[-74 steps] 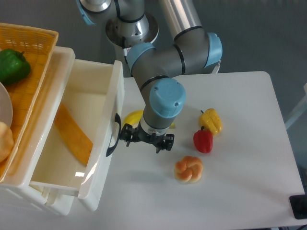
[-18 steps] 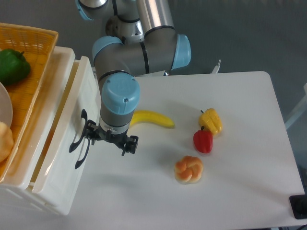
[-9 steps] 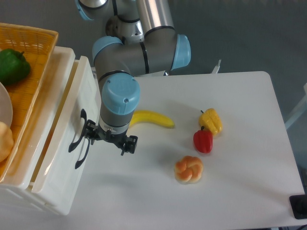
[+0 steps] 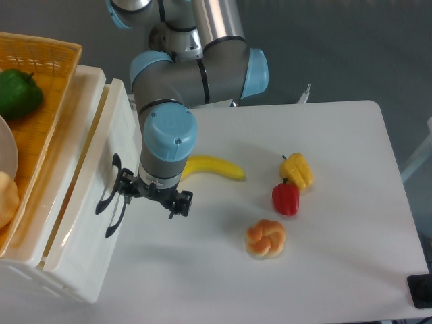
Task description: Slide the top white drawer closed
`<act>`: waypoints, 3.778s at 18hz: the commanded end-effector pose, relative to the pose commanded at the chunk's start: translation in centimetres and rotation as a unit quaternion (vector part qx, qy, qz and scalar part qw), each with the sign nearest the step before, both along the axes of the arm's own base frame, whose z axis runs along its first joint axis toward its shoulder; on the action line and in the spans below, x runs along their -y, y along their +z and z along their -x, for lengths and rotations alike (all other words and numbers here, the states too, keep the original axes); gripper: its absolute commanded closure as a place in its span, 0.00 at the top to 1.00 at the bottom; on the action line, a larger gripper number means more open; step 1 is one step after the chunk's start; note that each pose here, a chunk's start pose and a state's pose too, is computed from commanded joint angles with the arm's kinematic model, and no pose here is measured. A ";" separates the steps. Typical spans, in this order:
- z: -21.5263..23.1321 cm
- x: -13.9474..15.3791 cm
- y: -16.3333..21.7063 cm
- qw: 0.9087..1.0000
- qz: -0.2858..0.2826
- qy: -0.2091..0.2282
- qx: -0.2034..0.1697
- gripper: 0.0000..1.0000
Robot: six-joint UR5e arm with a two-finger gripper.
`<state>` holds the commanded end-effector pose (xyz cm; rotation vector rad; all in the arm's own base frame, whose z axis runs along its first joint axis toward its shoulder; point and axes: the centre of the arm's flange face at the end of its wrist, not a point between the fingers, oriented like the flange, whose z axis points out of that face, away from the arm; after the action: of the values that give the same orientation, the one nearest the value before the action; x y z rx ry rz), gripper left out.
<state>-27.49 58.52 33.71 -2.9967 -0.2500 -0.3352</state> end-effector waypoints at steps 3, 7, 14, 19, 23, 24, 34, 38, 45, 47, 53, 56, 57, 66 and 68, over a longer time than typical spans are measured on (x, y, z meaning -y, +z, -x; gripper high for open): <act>0.0 0.0 0.0 1.000 -0.001 0.000 0.001 1.00; -0.1 -0.1 0.0 1.000 -0.003 0.000 0.004 1.00; -0.2 -0.1 0.0 1.000 -0.006 0.000 0.008 1.00; 0.0 0.1 0.5 1.000 -0.009 0.003 0.006 1.00; 0.0 0.1 0.5 1.000 -0.009 0.003 0.006 1.00; 0.0 0.1 0.5 1.000 -0.009 0.003 0.006 1.00; 4.3 1.5 1.6 0.999 -0.018 0.029 -0.011 1.00; 8.1 3.6 2.7 0.998 -0.014 0.053 -0.034 1.00; 11.4 6.0 3.8 0.994 0.013 -0.039 -0.103 1.00; 13.4 7.8 3.9 0.991 0.021 -0.061 -0.117 1.00; 19.6 14.8 6.0 0.981 0.019 -0.128 -0.144 1.00; 22.4 19.1 6.9 0.975 0.019 -0.161 -0.155 1.00; 22.9 20.4 7.4 0.973 0.019 -0.167 -0.159 1.00; 27.1 28.7 8.8 0.968 0.023 -0.187 -0.166 1.00; 27.3 29.3 9.1 0.968 0.023 -0.187 -0.168 1.00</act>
<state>-54.79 29.18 42.78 -3.0651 0.3478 0.1550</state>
